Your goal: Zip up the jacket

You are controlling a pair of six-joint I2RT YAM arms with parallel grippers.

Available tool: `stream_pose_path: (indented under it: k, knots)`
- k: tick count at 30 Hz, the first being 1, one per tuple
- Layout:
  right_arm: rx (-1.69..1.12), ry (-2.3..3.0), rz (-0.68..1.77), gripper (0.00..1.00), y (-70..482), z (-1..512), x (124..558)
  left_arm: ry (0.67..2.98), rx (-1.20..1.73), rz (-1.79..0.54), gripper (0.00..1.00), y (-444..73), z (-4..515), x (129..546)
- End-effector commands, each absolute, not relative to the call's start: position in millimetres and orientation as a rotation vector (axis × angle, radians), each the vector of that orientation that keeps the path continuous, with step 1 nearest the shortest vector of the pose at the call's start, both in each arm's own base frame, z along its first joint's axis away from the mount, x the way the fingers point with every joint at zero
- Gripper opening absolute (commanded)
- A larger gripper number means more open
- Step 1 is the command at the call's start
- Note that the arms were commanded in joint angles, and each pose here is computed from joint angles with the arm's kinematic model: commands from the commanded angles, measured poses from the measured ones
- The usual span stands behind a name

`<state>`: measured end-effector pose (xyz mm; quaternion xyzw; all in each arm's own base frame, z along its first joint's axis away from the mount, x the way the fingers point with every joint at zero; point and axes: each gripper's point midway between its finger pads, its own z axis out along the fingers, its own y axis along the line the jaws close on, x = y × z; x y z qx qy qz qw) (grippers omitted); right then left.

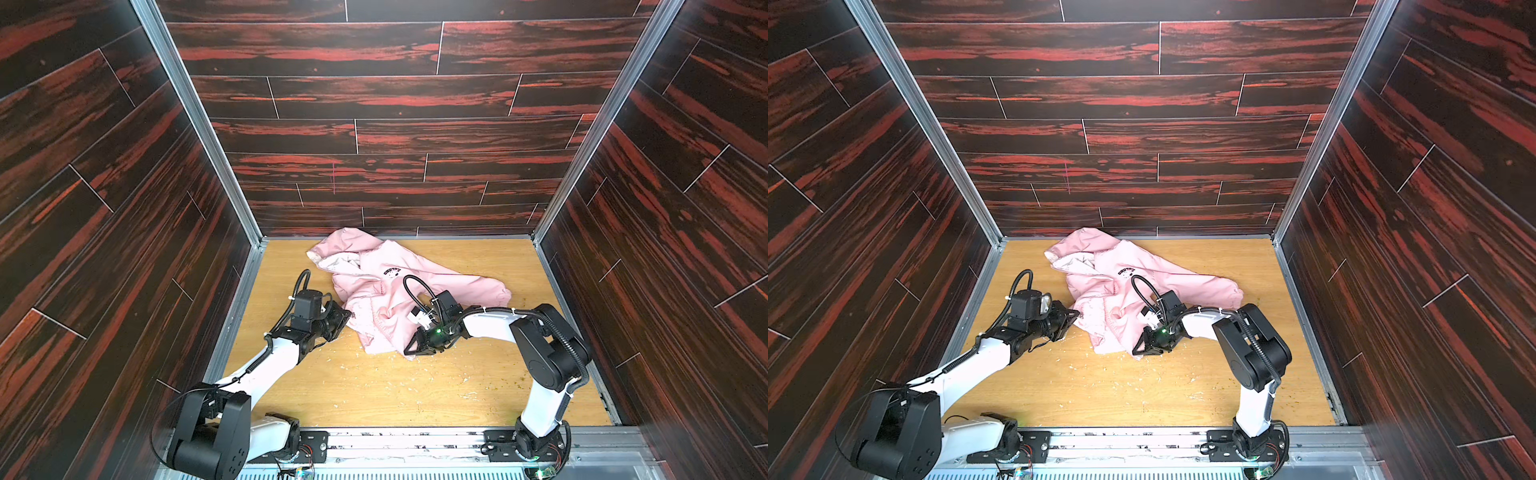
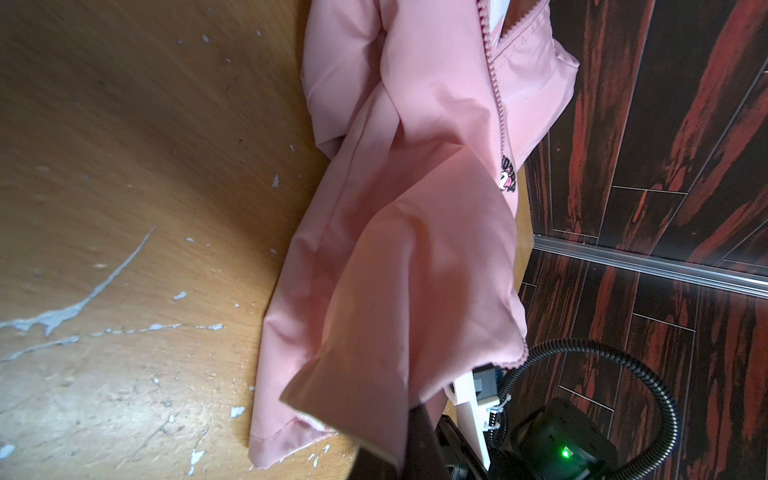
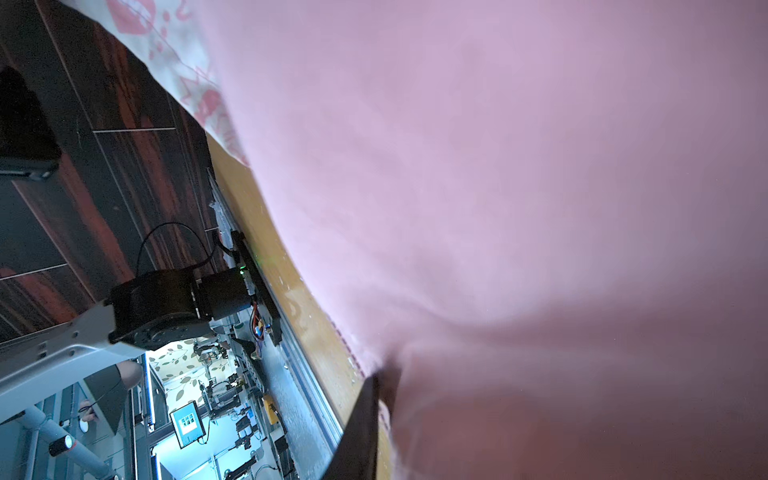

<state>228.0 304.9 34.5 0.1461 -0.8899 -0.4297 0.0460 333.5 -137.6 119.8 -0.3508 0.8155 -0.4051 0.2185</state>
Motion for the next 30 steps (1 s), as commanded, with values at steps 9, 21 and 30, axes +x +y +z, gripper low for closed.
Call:
stream_pose_path:
  k: [9, 21, 30]
  knots:
    - [0.459, -2.695, -1.290, 0.20, 305.5, 27.3, 222.6, 2.235, -0.976, -1.120, 0.00, -134.6, 124.2, 333.1]
    - [0.431, -2.718, -1.301, 0.25, 301.8, 30.5, 226.3, 2.235, -0.974, -1.121, 0.00, -135.1, 125.3, 333.1]
    - [0.429, -2.733, -1.313, 0.24, 296.5, 36.7, 227.5, 2.233, -0.966, -1.126, 0.00, -137.1, 127.2, 333.3]
